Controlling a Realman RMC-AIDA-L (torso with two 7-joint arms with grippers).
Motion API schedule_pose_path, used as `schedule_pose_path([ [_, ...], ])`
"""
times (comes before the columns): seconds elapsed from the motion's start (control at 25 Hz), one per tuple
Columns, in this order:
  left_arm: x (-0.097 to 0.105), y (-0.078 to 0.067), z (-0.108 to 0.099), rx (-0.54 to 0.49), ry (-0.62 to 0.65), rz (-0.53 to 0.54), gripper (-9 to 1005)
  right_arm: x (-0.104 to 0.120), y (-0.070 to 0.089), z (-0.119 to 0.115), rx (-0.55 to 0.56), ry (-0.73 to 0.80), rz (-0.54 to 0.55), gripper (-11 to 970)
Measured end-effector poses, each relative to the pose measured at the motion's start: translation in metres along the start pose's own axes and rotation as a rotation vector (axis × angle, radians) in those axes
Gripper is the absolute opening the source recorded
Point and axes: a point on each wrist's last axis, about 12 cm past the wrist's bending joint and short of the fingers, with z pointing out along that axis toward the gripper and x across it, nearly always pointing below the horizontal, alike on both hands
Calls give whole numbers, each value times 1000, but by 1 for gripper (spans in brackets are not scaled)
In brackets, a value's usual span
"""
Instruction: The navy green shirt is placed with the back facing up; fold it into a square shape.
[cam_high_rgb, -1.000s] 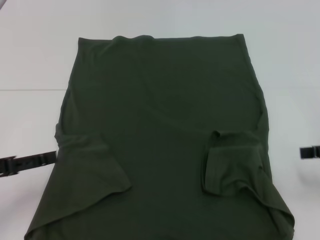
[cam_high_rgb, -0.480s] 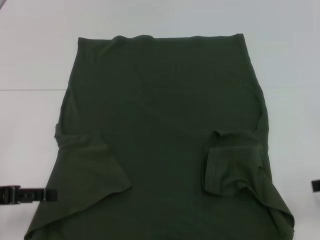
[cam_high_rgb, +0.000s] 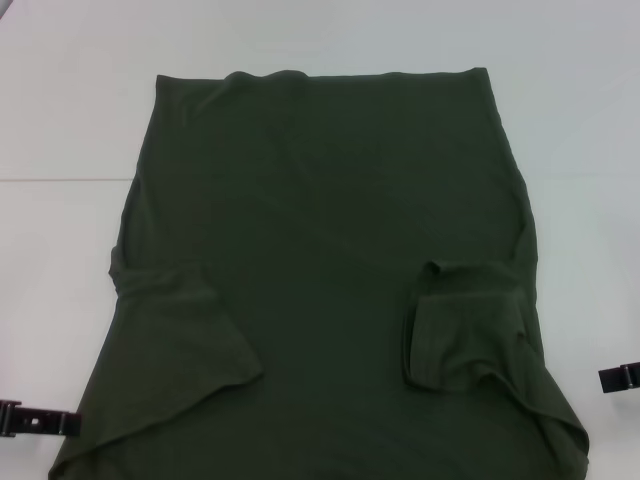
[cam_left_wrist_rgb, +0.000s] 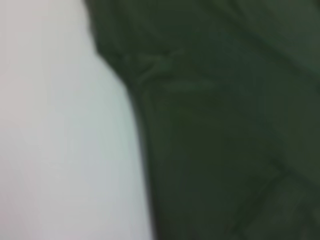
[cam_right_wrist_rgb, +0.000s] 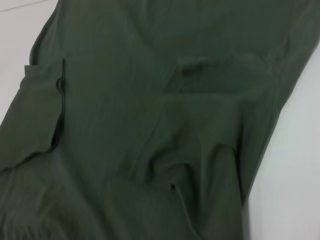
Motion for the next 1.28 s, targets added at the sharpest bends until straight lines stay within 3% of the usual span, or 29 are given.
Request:
schedule_pose_path([
  [0.2, 1, 4, 9, -57, 53, 20, 894, -1, 1, 2, -3, -2, 9, 945],
  [0.68, 1, 0, 36, -53, 141, 52, 893, 4, 1, 5, -10, 0, 13, 945],
  [1.0, 5, -4, 45, -12, 179, 56, 889, 5, 0, 5, -11, 2, 12, 945],
  [1.28, 7, -2, 41, -14, 167, 48, 883, 7, 0, 5, -10, 1, 9, 945],
])
